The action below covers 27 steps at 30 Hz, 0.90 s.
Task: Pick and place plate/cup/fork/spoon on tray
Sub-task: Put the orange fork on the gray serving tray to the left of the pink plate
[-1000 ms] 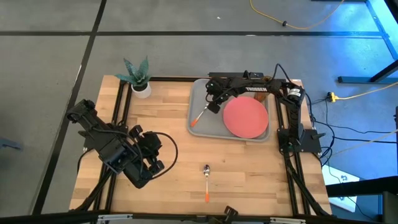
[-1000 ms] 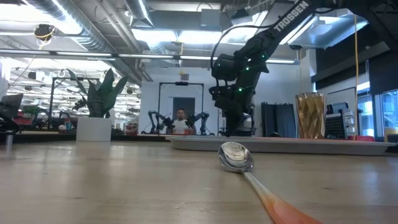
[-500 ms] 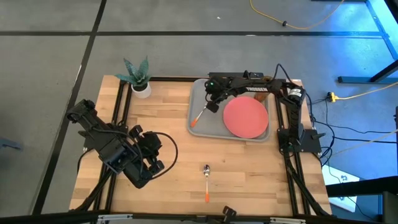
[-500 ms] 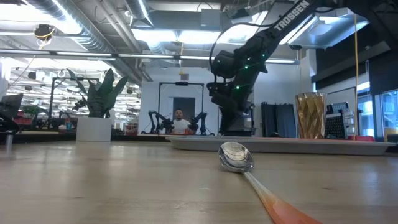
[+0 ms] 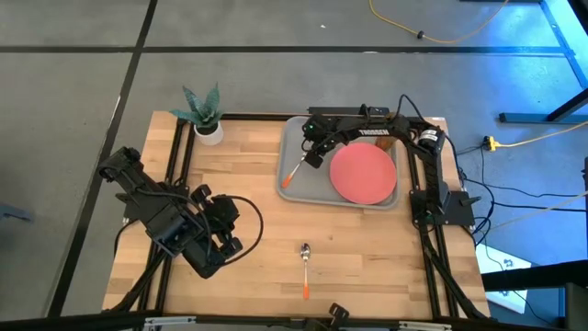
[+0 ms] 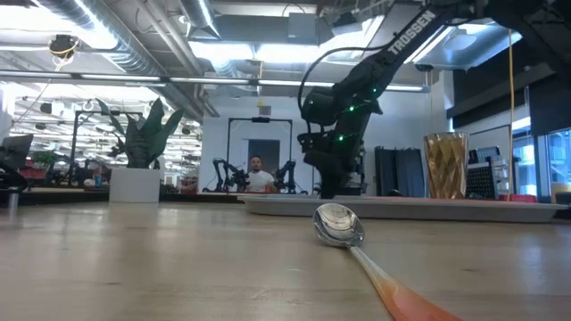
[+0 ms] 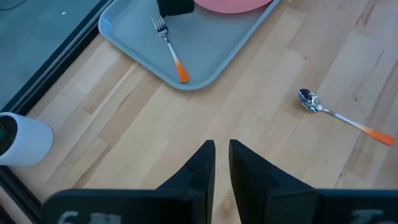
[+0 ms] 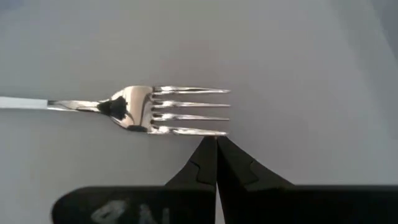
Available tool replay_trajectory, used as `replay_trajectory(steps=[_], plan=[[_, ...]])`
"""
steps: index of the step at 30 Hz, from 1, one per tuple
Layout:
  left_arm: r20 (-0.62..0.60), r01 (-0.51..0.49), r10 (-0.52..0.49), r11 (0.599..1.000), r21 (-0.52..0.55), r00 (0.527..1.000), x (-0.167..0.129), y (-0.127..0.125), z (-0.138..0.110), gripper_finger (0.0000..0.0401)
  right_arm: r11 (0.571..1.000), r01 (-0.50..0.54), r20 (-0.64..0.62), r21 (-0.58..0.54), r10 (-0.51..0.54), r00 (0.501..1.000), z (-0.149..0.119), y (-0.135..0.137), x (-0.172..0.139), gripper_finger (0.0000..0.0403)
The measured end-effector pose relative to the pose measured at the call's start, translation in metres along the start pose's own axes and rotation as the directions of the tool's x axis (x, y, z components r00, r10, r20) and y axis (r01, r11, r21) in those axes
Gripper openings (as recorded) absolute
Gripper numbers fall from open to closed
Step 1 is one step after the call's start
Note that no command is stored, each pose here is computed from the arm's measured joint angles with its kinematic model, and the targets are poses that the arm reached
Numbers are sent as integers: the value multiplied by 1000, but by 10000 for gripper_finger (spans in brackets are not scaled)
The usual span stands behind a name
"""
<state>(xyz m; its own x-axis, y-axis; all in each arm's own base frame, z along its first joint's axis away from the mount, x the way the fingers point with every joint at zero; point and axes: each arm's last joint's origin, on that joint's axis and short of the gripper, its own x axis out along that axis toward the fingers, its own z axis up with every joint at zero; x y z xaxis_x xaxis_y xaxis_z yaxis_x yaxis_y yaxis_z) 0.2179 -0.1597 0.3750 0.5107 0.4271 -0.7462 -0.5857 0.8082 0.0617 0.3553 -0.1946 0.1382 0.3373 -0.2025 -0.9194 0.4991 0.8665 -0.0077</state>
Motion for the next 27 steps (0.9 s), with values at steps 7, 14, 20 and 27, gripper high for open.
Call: replay_trajectory(steps=[7, 14, 20, 27], plan=[[0, -1, 1, 1000, 4, 1000, 0, 0, 0, 39, 1000, -28, 18, -4, 28, 999, 2, 1, 4, 0], [5, -2, 2, 1000, 3, 1000, 0, 0, 0, 39, 998, -47, 88, -29, 49, 995, 8, 2, 4, 0], [5, -2, 2, 1000, 3, 1000, 0, 0, 0, 39, 992, -119, 132, -35, 123, 984, 12, 1, 9, 0], [5, -2, 2, 1000, 3, 1000, 0, 0, 0, 39, 989, -144, 140, -32, 148, 979, 12, -1, 20, 0]])
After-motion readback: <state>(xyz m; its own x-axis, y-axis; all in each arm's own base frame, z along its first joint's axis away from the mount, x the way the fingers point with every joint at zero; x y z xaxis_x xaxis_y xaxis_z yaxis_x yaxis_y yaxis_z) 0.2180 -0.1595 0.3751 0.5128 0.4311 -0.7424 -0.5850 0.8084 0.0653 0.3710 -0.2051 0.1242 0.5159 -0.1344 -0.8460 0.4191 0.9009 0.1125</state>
